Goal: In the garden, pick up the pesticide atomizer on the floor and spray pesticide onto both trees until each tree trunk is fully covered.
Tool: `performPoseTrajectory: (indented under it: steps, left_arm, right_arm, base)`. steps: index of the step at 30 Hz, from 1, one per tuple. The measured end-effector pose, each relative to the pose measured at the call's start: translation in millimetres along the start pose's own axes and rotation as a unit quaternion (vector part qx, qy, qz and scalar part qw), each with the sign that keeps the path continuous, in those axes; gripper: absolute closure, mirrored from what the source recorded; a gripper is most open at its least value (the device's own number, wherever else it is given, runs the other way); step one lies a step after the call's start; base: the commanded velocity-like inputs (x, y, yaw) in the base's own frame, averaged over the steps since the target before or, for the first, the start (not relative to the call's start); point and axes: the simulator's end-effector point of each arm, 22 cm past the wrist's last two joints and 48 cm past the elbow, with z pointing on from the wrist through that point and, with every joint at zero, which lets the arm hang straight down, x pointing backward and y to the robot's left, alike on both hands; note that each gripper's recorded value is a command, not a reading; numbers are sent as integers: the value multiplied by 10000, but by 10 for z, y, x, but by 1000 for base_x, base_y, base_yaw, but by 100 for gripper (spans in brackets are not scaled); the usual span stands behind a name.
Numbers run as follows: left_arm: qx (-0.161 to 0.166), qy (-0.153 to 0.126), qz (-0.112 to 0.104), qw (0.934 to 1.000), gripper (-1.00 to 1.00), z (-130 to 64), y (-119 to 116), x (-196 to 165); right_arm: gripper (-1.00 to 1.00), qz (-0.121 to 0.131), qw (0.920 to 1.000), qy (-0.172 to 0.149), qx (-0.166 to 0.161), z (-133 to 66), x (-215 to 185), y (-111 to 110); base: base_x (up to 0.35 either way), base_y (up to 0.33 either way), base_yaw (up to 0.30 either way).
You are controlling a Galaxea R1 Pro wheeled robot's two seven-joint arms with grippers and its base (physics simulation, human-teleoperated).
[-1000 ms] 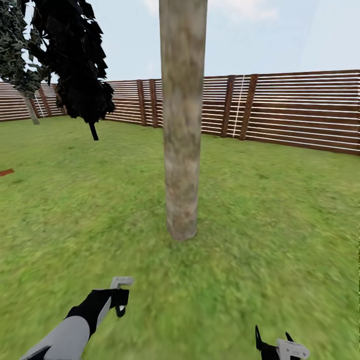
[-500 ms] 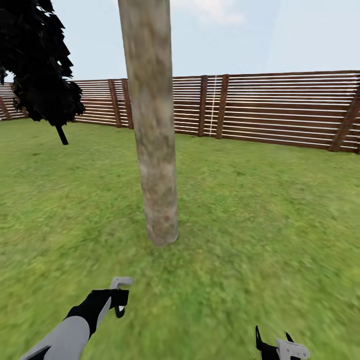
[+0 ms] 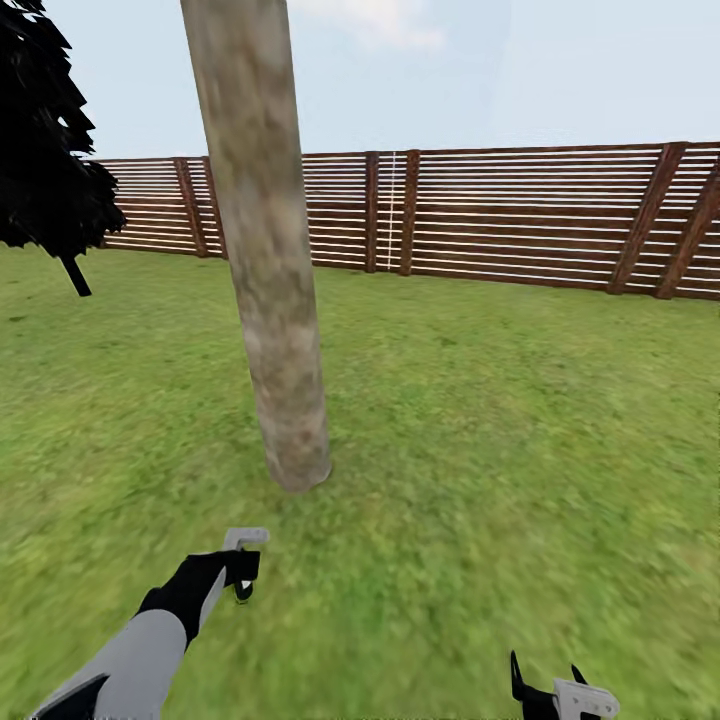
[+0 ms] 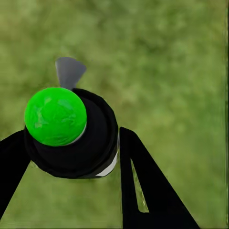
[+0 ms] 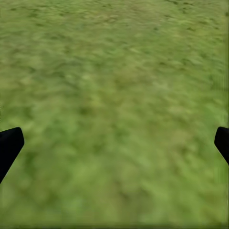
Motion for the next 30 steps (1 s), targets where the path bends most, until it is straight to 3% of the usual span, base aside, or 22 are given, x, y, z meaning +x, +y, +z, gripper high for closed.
performPoseTrajectory:
  steps: [5, 12, 16, 18, 21, 30]
  left_arm:
    - [221, 77, -69, 9997, 100, -65, -371, -367]
    - [406, -176, -47, 9990, 100, -155, -665, -848]
    - [315, -194, -5, 9993, 100, -160, -551, -885]
    - [144, -242, -9, 9996, 100, -175, -311, -934]
    - [41, -47, -82, 9999, 100, -187, -125, -866]
    - [64, 60, -80, 9999, 100, -166, -165, -765]
  right_arm:
    - [-100, -10, 10000, 13, 2, -5, 10, -5]
    - [-100, -17, 10000, 18, -10, -7, 14, -1]
    - [-100, -19, 10000, 20, -12, -9, 16, -1]
    - [-100, -18, 10000, 19, -12, -7, 15, 0]
    - [-100, -19, 10000, 20, -13, -7, 16, 0]
    - [-100, -17, 10000, 33, 3, -9, 27, -8]
  base:
    - [-3, 0, 0]
    - [0, 0, 0]
    - [0, 0, 0]
    - [0, 0, 0]
    - [0, 0, -131]
    - [124, 16, -126]
